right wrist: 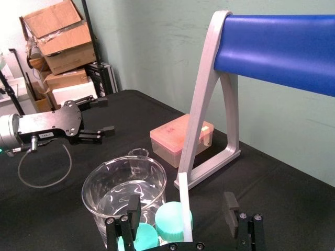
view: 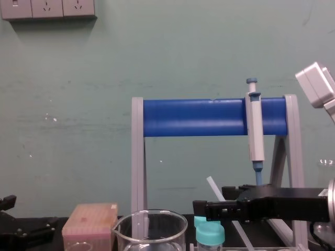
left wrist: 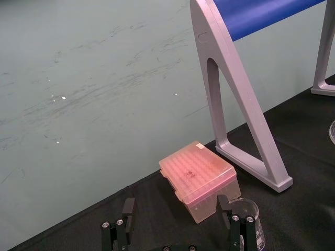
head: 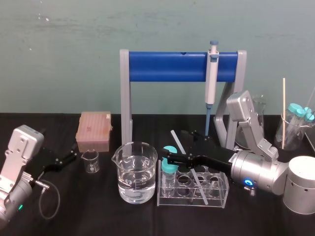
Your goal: Pick up the stirring rod with one hand, then place it down.
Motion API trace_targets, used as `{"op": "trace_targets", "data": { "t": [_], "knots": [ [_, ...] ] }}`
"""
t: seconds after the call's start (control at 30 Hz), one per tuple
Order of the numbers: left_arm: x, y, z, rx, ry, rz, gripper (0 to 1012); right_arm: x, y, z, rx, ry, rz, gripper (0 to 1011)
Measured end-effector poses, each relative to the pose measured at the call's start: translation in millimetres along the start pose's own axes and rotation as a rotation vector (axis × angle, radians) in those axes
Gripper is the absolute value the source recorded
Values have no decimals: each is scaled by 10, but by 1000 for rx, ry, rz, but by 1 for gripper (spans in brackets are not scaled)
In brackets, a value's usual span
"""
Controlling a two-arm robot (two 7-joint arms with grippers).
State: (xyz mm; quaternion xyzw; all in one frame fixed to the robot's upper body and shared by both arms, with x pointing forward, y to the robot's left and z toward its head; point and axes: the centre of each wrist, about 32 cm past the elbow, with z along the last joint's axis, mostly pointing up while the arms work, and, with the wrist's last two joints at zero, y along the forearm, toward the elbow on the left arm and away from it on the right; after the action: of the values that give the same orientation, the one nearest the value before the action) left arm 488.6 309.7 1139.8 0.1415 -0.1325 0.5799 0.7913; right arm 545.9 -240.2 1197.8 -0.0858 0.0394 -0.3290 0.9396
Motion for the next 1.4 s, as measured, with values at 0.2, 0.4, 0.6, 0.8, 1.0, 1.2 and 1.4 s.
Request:
{"op": "trace_targets", "data": {
  "t": [0.2, 0.4, 0.6, 0.8, 1.0, 1.2, 1.4],
  "knots": [
    [0, 0, 0, 0, 0, 0, 1000, -10, 13, -7, -6, 4, 2, 1003],
    [0, 0, 0, 0, 0, 0, 1000, -14, 16, -11, -8, 2, 0, 1003],
    [0, 0, 0, 0, 0, 0, 1000, -12, 13, -10, -8, 2, -1, 1003],
    [0, 0, 0, 0, 0, 0, 1000, -11, 12, -9, -7, 2, -2, 885],
    [0, 0, 0, 0, 0, 0, 1000, -11, 11, -7, -6, 2, -3, 739],
    [0, 0, 0, 0, 0, 0, 1000, -10, 10, -6, -6, 2, -3, 540],
    [0, 0, 0, 0, 0, 0, 1000, -10, 10, -6, -6, 2, -3, 362]
  ]
}}
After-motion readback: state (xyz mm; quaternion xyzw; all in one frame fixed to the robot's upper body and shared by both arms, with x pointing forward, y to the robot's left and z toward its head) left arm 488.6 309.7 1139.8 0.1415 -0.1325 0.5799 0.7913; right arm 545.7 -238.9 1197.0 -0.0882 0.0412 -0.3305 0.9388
